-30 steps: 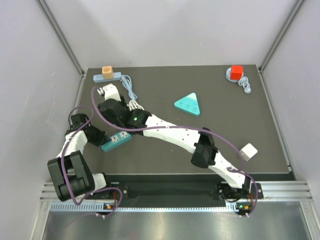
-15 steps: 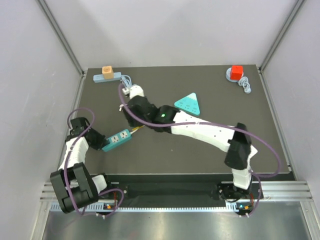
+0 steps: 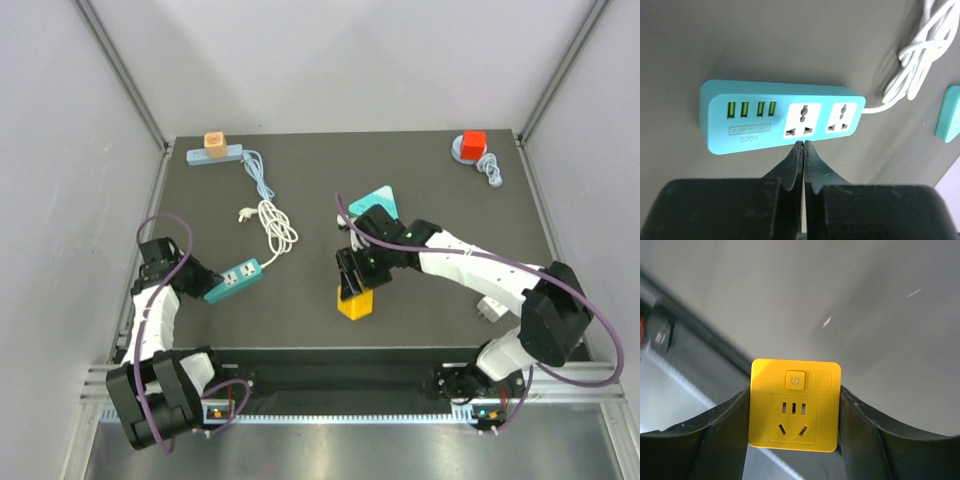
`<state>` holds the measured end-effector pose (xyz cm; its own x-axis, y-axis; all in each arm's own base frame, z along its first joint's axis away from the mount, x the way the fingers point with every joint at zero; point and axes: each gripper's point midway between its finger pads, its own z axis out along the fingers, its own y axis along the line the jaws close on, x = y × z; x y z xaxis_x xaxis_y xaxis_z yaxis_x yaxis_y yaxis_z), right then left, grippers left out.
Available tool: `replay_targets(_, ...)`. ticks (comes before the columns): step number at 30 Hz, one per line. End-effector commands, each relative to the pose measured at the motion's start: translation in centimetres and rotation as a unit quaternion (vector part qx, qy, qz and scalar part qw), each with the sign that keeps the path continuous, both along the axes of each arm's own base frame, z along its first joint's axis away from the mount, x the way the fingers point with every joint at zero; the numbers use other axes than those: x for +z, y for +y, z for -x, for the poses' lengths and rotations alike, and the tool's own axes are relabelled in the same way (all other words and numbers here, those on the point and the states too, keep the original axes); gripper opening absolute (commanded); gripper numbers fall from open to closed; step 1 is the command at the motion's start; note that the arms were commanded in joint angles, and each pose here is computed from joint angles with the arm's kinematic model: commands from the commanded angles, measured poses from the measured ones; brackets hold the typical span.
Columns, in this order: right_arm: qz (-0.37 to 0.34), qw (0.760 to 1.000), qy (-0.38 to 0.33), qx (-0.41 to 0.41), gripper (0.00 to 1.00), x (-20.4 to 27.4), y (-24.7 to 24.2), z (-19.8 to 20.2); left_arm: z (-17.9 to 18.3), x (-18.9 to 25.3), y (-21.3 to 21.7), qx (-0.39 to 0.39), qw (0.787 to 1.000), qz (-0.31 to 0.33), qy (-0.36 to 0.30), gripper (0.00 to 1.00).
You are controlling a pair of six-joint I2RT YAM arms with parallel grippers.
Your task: Pull the plug off the socket
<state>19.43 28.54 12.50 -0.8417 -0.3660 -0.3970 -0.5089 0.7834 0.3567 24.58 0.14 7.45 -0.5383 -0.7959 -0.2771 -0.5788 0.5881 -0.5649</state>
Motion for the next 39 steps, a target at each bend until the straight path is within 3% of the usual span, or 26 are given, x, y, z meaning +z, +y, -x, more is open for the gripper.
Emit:
replay_targets(1,-0.110,0.988,0.072,0.077,0.00,2.1,1.6,4.1,-1.0,0.9,-0.5,-0.029,0.999,-0.001,-0.041,0.00)
replay_targets(7,-0.105,0.980,0.140,0.098,0.00,-1.5,1.7,5.7,-1.1,1.1,-1.1,-0.042,0.998,0.007,-0.049,0.00)
replay_targets(22,-0.123,0.969,0.189,0.104,0.00,-5.4,3.6,5.5,-1.1,1.1,-1.5,-0.051,0.997,0.013,-0.050,0.00)
replay_targets(36,-0.112,0.966,0.186,0.143,0.13,-8.1,3.3,5.6,-1.1,1.2,-1.7,-0.056,0.997,0.015,-0.053,0.00)
replay_targets(39,-0.099,0.969,0.177,0.144,0.22,-8.6,3.1,5.3,-1.1,1.1,-1.8,-0.058,0.997,0.015,-0.053,0.00)
